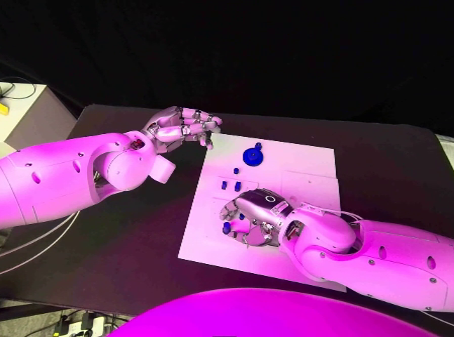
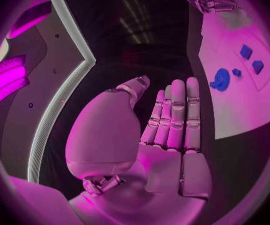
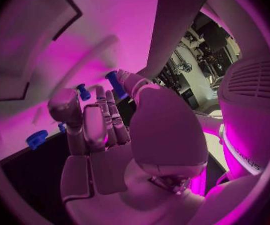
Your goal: Assemble the parts on the task board
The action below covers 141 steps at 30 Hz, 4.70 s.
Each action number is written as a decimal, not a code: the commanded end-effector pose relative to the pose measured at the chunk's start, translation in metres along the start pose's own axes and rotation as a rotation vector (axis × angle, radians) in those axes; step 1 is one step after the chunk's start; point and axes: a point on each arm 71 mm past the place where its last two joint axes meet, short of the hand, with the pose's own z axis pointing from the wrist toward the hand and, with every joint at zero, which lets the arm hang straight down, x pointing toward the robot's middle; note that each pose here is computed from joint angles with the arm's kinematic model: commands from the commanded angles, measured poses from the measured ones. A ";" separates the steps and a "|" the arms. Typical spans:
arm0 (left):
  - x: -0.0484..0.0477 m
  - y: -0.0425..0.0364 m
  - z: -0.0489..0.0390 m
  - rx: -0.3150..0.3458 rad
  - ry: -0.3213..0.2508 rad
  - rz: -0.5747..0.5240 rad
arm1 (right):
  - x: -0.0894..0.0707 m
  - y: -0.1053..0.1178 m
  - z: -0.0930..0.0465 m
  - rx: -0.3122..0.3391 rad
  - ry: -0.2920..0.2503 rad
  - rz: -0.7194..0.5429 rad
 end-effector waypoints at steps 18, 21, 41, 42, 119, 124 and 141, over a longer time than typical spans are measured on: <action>0.0013 -0.0002 -0.0004 0.004 0.016 -0.012 | -0.019 -0.007 -0.022 -0.008 -0.168 0.126; 0.0007 0.0000 -0.0009 0.004 0.015 -0.014 | -0.030 -0.015 -0.035 -0.003 -0.186 0.197; 0.0063 0.0102 -0.0035 -0.014 0.023 -0.020 | -0.070 -0.116 -0.147 0.494 -0.111 0.523; 0.0071 0.0105 -0.0035 -0.016 0.024 -0.017 | -0.070 -0.118 -0.153 0.509 -0.112 0.504; 0.0188 0.0175 -0.0053 -0.060 0.050 -0.012 | 0.011 -0.095 -0.149 0.681 0.035 0.314; 0.0189 0.0177 -0.0053 -0.063 0.052 -0.012 | 0.011 -0.094 -0.151 0.683 0.005 0.440; 0.0192 0.0188 -0.0046 -0.071 0.059 -0.014 | -0.019 -0.088 -0.147 0.619 -0.115 0.607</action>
